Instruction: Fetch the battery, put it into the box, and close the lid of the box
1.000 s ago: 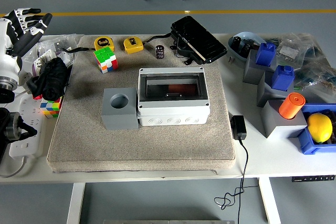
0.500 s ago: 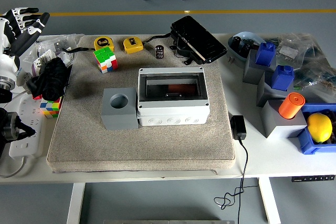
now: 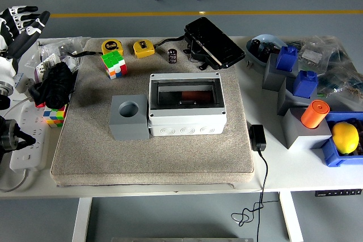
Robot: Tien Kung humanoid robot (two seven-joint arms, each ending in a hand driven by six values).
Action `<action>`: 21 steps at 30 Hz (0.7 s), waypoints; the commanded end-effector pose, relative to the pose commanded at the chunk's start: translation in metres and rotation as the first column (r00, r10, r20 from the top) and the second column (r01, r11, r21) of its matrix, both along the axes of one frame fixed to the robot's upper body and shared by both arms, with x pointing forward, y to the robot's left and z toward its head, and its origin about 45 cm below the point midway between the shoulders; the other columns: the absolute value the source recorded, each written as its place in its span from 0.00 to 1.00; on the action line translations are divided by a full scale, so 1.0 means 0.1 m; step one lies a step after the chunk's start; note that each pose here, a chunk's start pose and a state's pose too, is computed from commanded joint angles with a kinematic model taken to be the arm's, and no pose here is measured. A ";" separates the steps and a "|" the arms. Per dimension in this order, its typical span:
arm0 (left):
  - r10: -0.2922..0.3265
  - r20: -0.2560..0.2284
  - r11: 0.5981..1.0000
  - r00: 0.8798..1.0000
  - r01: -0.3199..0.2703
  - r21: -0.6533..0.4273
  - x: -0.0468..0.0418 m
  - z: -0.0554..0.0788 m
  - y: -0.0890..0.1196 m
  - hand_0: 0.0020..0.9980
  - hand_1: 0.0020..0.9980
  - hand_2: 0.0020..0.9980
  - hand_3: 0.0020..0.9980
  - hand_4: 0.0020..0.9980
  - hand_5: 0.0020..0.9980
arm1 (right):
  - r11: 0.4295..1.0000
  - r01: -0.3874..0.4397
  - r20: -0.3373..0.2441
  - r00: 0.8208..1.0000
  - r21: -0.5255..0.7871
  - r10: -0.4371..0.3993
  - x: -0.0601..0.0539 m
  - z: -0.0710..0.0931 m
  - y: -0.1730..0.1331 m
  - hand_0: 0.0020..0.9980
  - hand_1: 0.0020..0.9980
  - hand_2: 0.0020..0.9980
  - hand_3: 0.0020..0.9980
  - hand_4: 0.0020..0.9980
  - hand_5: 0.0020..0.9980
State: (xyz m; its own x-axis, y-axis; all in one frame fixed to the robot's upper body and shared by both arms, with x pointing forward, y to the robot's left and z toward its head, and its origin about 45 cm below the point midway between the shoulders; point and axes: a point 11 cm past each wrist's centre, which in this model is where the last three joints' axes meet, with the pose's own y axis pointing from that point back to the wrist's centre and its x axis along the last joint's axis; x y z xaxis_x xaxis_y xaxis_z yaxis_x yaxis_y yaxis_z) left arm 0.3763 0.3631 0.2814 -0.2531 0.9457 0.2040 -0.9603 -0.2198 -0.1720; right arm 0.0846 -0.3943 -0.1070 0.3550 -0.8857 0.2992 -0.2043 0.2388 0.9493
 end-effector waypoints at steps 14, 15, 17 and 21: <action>0.002 0.013 1.000 1.000 -0.002 -0.007 0.033 0.07 0.01 0.48 0.61 0.57 0.58 0.95 0.48 | 1.000 0.000 0.010 1.000 -0.010 0.000 0.04 0.02 -0.03 0.62 0.65 0.66 0.54 0.92 0.47; 0.004 0.014 1.000 1.000 -0.004 -0.008 0.031 0.07 0.02 0.48 0.61 0.57 0.58 0.95 0.48 | 1.000 -0.001 0.010 1.000 -0.011 0.001 0.04 0.02 -0.04 0.62 0.65 0.66 0.54 0.92 0.47; 0.007 0.013 1.000 1.000 -0.007 -0.007 0.028 0.07 0.03 0.48 0.61 0.57 0.58 0.95 0.48 | 1.000 -0.002 0.011 1.000 -0.012 0.002 0.05 0.02 -0.04 0.62 0.65 0.66 0.54 0.92 0.47; 0.009 0.013 1.000 1.000 -0.009 -0.007 0.028 0.07 0.04 0.48 0.61 0.57 0.58 0.95 0.48 | 1.000 -0.003 0.010 1.000 -0.015 0.003 0.04 0.02 -0.05 0.62 0.65 0.66 0.54 0.92 0.47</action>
State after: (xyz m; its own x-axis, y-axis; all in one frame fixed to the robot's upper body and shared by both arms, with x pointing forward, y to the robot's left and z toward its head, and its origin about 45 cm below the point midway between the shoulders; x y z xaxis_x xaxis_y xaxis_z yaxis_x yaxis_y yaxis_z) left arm 0.3791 0.3669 0.2886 -0.2642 0.9447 0.1941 -0.9559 -0.2298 -0.1827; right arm 0.0890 -0.3989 -0.1050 0.3546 -0.8801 0.3157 -0.2146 0.2520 0.9436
